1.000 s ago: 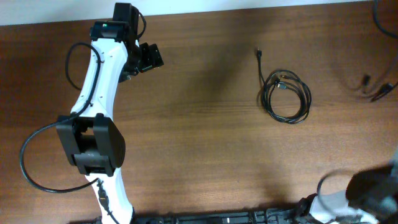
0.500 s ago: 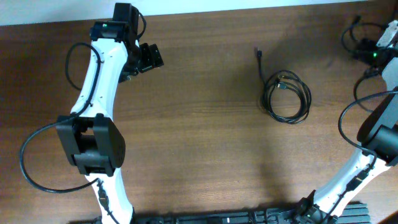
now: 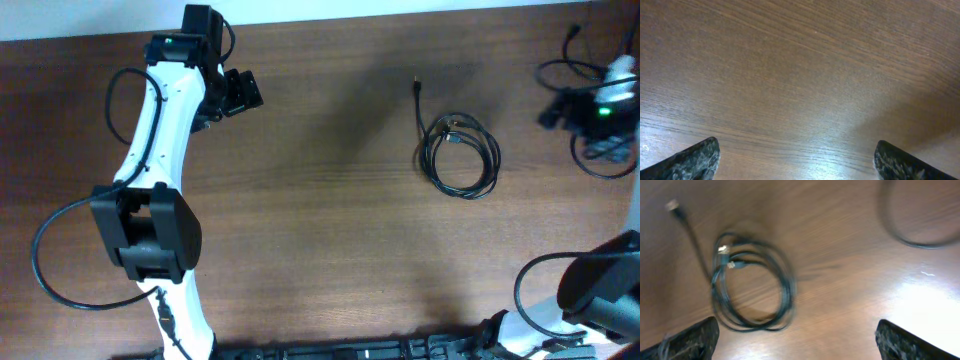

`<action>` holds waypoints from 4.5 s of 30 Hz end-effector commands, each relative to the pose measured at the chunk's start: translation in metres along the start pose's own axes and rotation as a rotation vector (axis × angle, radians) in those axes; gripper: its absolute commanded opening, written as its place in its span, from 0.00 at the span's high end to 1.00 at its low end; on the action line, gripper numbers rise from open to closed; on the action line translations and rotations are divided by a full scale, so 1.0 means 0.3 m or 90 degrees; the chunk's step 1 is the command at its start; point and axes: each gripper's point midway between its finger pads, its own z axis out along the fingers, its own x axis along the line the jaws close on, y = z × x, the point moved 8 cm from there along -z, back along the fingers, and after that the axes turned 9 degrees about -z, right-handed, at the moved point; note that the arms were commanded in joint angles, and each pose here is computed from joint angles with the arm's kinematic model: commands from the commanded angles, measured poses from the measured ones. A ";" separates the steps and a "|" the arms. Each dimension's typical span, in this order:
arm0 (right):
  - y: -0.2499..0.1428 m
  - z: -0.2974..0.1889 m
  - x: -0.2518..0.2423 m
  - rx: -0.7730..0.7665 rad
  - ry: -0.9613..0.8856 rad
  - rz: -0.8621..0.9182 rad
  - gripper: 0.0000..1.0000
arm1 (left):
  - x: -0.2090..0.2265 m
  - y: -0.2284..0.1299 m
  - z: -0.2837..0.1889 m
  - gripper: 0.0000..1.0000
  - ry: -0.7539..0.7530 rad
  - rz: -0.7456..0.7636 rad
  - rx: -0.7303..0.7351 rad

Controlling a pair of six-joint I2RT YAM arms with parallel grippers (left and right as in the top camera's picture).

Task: Untangle cables

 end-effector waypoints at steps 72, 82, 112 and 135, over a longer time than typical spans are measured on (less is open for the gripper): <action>-0.446 0.688 0.797 0.130 0.199 -0.116 0.84 | -0.307 -0.579 0.375 1.00 -0.020 0.066 0.198; -0.296 0.540 0.495 0.118 0.164 -0.047 0.95 | 0.168 -0.043 -0.087 1.00 0.069 -0.164 -0.025; -0.006 0.466 0.718 -0.304 0.259 -0.168 0.96 | 0.353 -0.253 -0.883 1.00 -0.269 0.200 -0.353; -0.360 0.179 1.179 -0.231 0.758 -0.580 0.91 | -0.084 -0.170 -0.261 1.00 -0.224 0.037 0.016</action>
